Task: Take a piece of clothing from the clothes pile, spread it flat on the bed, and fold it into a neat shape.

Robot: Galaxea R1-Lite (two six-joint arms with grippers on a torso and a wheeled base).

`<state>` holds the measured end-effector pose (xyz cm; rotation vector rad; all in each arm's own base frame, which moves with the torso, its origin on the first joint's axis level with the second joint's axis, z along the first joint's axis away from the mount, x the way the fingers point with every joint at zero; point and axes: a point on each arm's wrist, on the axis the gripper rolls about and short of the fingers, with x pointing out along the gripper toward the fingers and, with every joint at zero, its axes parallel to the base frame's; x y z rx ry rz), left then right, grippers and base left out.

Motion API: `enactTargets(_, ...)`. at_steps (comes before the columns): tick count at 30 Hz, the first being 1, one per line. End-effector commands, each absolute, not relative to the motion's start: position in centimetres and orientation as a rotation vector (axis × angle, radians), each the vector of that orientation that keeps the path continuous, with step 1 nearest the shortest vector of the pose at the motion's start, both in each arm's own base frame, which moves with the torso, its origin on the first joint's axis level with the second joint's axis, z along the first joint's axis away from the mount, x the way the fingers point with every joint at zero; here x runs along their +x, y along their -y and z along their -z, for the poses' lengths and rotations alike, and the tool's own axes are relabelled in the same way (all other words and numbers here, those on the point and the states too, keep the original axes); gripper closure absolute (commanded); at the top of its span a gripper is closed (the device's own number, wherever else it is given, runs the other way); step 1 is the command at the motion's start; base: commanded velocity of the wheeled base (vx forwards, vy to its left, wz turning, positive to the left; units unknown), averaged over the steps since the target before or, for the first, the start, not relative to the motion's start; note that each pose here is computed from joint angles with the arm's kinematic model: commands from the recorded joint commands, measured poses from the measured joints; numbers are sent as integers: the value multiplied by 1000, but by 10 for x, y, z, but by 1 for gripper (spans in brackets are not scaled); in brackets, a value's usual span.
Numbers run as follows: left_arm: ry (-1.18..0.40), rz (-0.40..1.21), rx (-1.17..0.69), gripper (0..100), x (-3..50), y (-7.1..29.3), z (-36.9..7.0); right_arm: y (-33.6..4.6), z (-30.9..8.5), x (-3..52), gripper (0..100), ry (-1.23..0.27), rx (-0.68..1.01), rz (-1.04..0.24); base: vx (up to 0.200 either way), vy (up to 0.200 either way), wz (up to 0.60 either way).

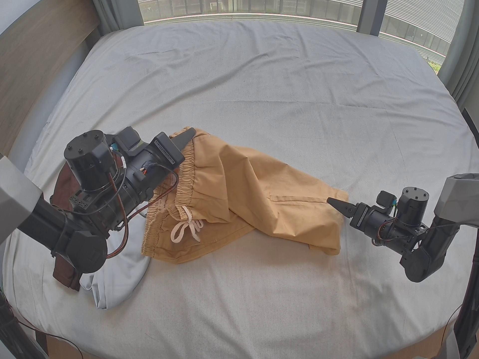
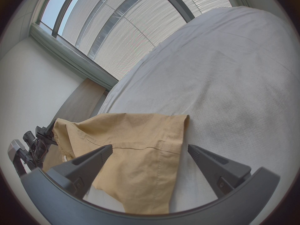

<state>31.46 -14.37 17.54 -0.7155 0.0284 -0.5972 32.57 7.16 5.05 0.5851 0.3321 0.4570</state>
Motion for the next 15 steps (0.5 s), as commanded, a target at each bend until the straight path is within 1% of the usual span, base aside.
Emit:
enactTargets(1,-18,600,-717,100,314,143,-176,-81,-49,331,0,-333,612,-483,0,0,0)
enactTargets(8,-14,602,-718,100,315,144,-176,-83,-61,330,0,-270,671,-525,0,0,0)
enactTargets(12,-15,600,-717,100,315,143,-175,-82,-70,323,0,-261,680,-543,0,0,0)
enactTargets(15,-14,599,-717,100,316,143,-175,-81,-77,313,0,-287,706,-597,0,0,0)
